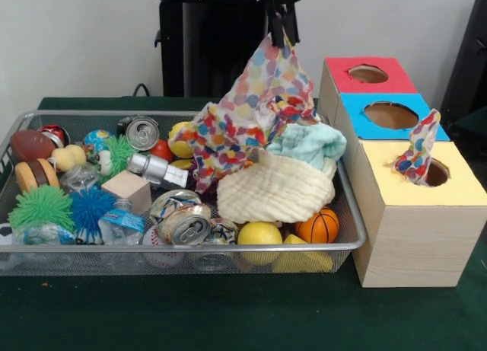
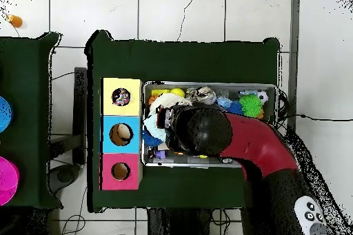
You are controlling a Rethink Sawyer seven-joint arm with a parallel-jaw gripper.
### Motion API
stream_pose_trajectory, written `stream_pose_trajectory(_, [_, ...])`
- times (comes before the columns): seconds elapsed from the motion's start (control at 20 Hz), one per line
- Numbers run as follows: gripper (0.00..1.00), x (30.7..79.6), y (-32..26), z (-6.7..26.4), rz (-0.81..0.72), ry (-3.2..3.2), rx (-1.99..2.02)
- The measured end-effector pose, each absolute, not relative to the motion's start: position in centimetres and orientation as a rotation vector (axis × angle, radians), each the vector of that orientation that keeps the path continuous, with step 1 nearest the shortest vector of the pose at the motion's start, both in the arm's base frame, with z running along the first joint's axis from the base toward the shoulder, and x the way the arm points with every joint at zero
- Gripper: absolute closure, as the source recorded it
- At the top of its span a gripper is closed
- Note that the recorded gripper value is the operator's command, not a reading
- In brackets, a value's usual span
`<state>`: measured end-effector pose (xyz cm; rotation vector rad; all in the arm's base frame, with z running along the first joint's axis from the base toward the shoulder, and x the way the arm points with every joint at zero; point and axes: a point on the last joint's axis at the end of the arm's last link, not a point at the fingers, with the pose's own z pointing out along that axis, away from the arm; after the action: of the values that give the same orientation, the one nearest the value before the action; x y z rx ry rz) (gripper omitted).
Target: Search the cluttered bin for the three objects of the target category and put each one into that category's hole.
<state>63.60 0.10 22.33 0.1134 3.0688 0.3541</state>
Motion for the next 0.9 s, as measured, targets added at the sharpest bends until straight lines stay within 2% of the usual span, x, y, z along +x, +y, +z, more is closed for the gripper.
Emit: stream_pose_trajectory(0.9, [1.0, 63.3, 4.7, 29.8, 0.43, 3.15, 0.054])
